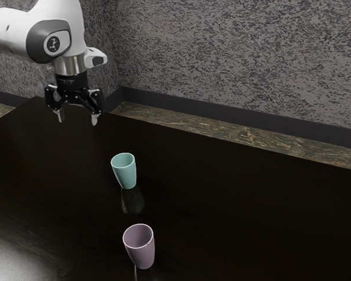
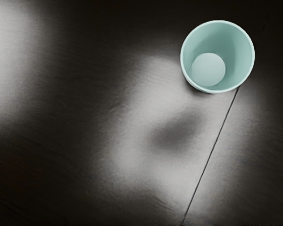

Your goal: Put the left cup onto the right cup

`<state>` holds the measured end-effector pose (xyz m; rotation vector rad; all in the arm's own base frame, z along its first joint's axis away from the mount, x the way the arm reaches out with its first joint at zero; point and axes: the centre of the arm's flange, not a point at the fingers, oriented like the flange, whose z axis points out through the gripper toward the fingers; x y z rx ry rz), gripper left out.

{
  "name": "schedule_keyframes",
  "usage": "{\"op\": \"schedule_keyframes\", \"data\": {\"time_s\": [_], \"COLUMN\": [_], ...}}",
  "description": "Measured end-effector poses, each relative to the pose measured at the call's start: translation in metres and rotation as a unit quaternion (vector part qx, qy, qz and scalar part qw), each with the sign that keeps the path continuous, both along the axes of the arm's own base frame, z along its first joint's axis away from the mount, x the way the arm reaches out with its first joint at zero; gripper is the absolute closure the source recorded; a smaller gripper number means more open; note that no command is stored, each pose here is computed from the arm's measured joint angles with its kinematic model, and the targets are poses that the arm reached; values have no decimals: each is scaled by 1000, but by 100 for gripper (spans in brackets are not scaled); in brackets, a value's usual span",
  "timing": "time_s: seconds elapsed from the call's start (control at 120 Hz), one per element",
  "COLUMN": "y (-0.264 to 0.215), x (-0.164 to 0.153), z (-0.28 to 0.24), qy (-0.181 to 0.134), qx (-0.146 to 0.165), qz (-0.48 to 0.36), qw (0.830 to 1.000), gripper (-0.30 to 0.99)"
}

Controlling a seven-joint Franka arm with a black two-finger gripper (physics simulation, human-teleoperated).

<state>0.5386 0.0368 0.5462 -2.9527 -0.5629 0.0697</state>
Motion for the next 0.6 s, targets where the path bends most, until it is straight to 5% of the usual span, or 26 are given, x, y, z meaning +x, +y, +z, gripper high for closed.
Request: {"op": "schedule_keyframes", "data": {"time_s": [0.317, 0.6], "y": [-7, -24], "x": [28, 50], "z": [-61, -93], "qy": [21, 6], "qx": [-3, -5], "qz": [-18, -50], "qw": [1000, 999], "gripper": [0, 0]}}
